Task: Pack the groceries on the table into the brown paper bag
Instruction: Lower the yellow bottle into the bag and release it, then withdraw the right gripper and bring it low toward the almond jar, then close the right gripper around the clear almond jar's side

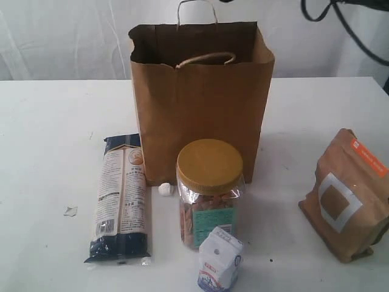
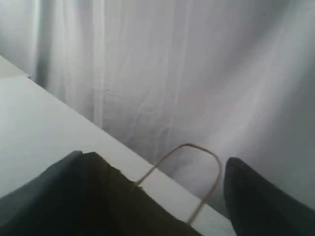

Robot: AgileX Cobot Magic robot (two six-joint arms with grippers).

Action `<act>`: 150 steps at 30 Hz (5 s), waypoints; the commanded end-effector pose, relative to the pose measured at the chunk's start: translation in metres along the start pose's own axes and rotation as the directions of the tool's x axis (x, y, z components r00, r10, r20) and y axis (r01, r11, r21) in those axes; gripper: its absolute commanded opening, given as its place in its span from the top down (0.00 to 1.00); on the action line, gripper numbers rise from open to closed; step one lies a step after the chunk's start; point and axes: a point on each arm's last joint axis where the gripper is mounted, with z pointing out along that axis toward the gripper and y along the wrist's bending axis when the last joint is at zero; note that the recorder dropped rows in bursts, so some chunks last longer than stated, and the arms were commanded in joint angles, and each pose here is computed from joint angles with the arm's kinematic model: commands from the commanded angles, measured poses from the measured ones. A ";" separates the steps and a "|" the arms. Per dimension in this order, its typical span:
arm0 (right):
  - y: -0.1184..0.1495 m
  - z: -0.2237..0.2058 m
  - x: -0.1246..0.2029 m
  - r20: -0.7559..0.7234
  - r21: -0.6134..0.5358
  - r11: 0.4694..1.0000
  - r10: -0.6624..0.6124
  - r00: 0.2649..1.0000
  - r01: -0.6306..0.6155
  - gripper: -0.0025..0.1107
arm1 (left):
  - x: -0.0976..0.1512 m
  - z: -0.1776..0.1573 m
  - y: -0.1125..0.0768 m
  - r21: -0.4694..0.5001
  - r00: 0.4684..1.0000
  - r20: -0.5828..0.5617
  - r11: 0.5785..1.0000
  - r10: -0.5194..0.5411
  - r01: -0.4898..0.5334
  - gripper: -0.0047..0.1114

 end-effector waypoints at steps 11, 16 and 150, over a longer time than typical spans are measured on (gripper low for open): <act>-0.007 -0.085 -0.007 -0.450 0.190 0.965 -0.080 0.890 0.182 0.57 | 0.001 0.000 0.000 0.008 1.000 0.000 1.000 0.004 -0.004 0.96; -0.005 -0.117 0.015 -0.734 0.216 0.965 0.061 0.677 0.147 0.89 | 0.001 0.000 0.000 0.008 1.000 0.000 1.000 0.004 -0.004 0.96; 0.191 -0.079 0.263 -0.168 0.200 0.976 0.120 0.978 -0.085 0.05 | 0.001 0.000 0.000 0.008 1.000 0.000 1.000 0.004 -0.004 0.96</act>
